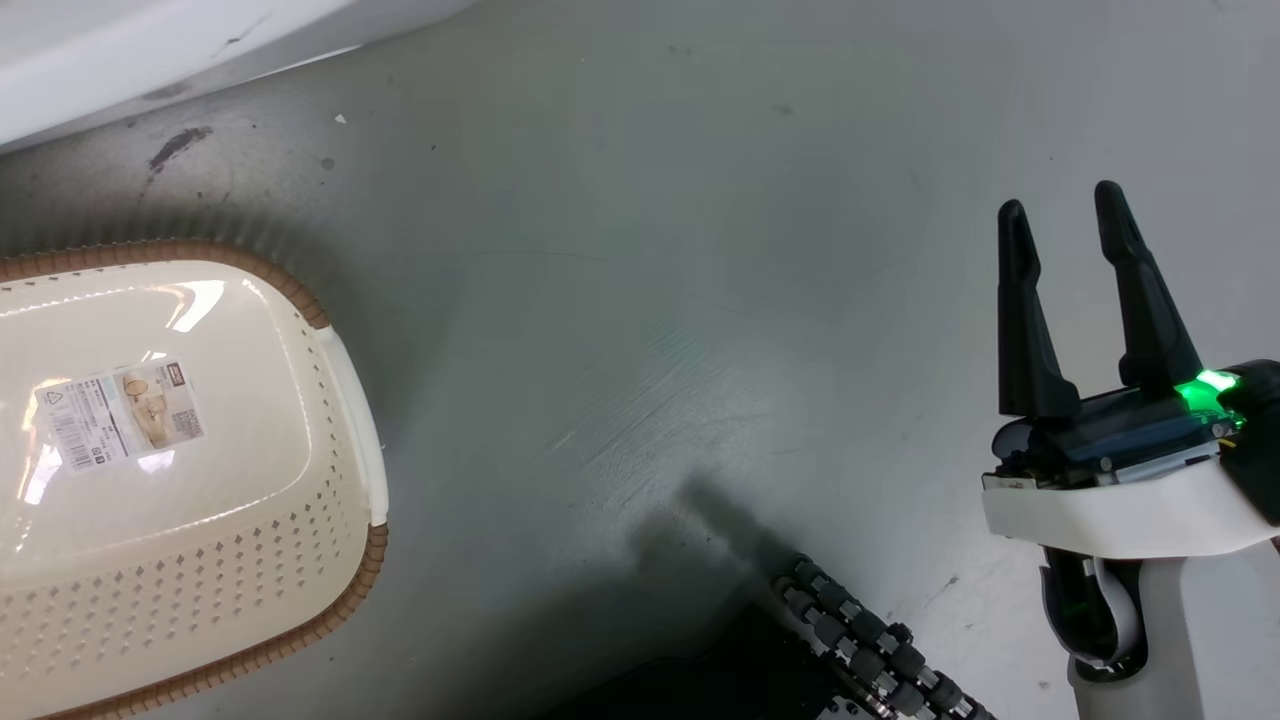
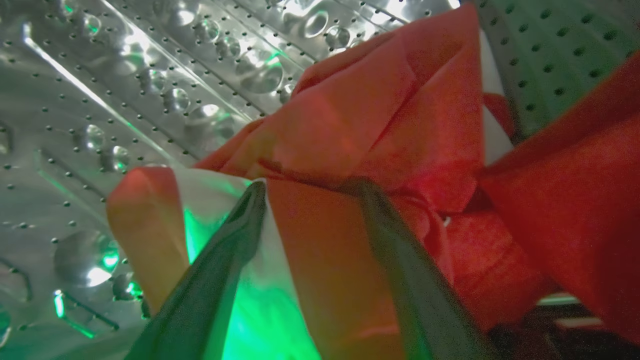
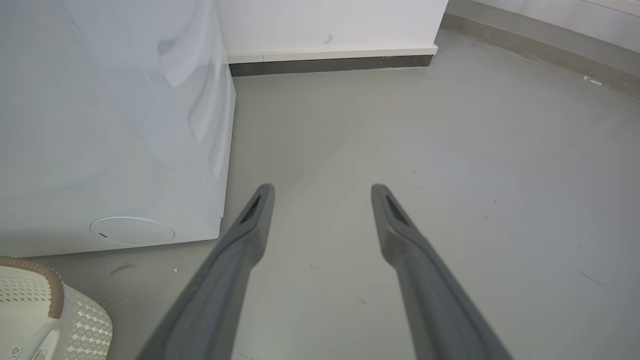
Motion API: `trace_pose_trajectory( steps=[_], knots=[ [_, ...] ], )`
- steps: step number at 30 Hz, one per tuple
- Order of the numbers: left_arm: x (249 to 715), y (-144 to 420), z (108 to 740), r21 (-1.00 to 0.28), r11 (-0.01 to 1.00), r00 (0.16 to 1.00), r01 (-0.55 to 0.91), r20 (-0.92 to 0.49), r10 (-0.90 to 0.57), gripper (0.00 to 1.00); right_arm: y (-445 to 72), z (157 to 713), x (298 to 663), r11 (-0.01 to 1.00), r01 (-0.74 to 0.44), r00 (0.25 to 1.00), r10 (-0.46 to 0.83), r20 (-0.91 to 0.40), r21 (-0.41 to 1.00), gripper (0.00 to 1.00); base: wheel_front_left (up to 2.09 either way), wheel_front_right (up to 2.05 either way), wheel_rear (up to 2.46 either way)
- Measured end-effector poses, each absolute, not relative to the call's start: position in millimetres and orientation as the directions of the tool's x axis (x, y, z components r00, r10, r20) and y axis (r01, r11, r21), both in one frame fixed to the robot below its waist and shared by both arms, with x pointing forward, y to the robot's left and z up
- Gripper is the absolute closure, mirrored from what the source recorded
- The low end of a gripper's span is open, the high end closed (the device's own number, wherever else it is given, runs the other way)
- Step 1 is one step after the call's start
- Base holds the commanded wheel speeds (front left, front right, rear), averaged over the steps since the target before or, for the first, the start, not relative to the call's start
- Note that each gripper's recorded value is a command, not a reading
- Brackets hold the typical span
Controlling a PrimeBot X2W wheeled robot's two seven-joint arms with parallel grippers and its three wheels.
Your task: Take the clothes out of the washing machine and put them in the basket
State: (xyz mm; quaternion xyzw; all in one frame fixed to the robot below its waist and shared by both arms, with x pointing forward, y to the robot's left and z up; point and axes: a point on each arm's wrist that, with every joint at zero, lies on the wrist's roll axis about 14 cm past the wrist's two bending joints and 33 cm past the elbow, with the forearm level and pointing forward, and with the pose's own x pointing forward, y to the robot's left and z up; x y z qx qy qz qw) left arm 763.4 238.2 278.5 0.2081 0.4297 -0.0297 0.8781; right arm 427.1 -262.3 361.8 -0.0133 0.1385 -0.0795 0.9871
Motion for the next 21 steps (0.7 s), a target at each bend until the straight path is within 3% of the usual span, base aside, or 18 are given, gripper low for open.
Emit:
trace_pose_trajectory(
  steps=[1, 11, 21],
  knots=[
    [763.8, 238.7, 278.1, 0.339, 0.912, 0.631, 0.230, -0.765, 0.125, 1.00, -262.7, 361.0, 427.5, 0.987, 0.154, 0.949, -0.161, -0.272, -0.050, 0.00, 0.00, 0.00, 0.00],
    [772.4, 236.0, 288.9, 0.331, 0.918, 0.702, 0.221, -0.707, 0.085, 1.00, -262.2, 362.9, 433.9, 0.988, 0.141, 0.955, -0.152, -0.256, -0.063, 0.00, 0.00, 0.00, 0.00],
    [767.0, 207.9, 322.0, 0.276, 0.938, 0.843, 0.212, -0.536, -0.033, 1.00, -262.7, 389.2, 444.5, 0.988, 0.134, 0.974, -0.145, -0.174, -0.072, 0.00, 0.00, 0.00, 0.00]
  ],
)
